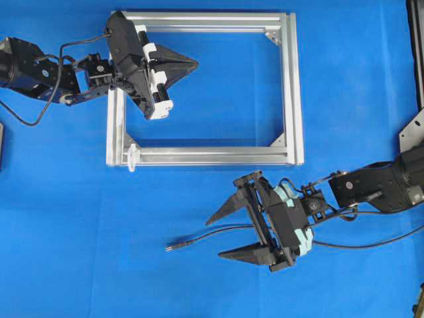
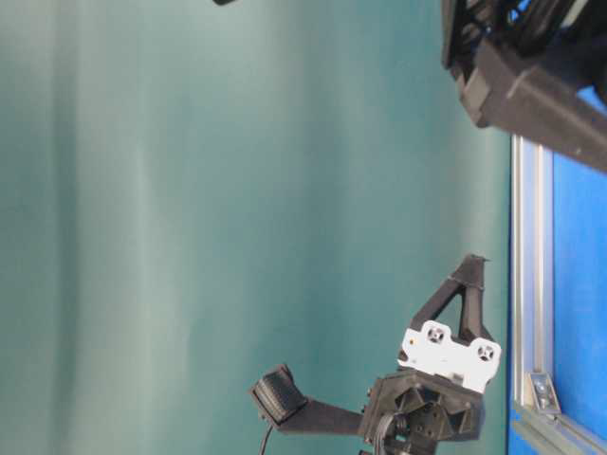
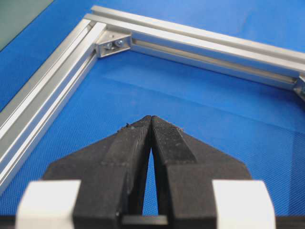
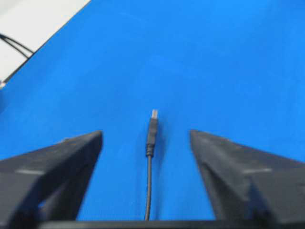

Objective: Insert the wire through the string loop located on the left side.
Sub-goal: 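Open the right gripper and lower it over the black cable plug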

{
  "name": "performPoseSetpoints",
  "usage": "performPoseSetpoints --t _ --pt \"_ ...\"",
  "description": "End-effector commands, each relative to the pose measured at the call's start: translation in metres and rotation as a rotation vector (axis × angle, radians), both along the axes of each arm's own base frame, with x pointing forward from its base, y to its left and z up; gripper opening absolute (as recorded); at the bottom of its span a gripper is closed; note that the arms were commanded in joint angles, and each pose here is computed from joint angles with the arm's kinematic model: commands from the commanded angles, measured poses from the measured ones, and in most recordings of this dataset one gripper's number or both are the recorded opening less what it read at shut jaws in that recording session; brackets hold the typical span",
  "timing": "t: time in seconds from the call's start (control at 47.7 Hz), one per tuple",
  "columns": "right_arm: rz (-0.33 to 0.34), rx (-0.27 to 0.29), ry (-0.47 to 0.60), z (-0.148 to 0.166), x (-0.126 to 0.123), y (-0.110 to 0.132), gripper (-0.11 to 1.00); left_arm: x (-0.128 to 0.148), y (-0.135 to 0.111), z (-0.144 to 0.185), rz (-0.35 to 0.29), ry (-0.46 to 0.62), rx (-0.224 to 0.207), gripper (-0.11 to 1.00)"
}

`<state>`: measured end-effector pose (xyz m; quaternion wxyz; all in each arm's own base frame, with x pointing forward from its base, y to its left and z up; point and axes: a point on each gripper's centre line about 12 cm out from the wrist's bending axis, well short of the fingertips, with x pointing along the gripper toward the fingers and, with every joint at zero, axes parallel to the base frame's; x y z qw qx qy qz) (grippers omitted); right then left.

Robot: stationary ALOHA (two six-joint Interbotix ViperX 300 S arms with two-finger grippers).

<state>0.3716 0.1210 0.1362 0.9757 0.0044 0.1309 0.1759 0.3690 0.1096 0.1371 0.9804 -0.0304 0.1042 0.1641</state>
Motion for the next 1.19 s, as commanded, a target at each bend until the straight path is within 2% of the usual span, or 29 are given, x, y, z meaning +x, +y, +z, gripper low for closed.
performPoseSetpoints --t 0.0,0.105,0.44,0.629,0.985,1.174 --pt "0.0 0.02 -0.039 0.014 0.004 0.003 0.9 0.002 0.001 0.016 -0.001 -0.045 0.015 0.0" --pt "-0.002 0.024 -0.035 0.012 0.005 0.003 0.85 0.002 0.001 0.015 -0.001 -0.042 0.014 0.0" --pt "-0.062 0.06 0.037 -0.025 0.02 0.003 0.87 0.001 0.001 0.015 -0.001 -0.044 0.014 0.0" --pt "-0.072 0.089 0.064 -0.046 0.033 0.007 0.87 0.001 0.001 0.015 -0.001 -0.041 0.013 0.0" --pt "-0.092 0.096 0.087 -0.056 0.037 0.007 0.87 0.001 0.001 0.015 -0.001 -0.04 0.012 0.0" --pt "-0.093 0.097 0.088 -0.056 0.037 0.007 0.8 0.001 0.001 0.015 -0.001 -0.04 0.012 0.0"
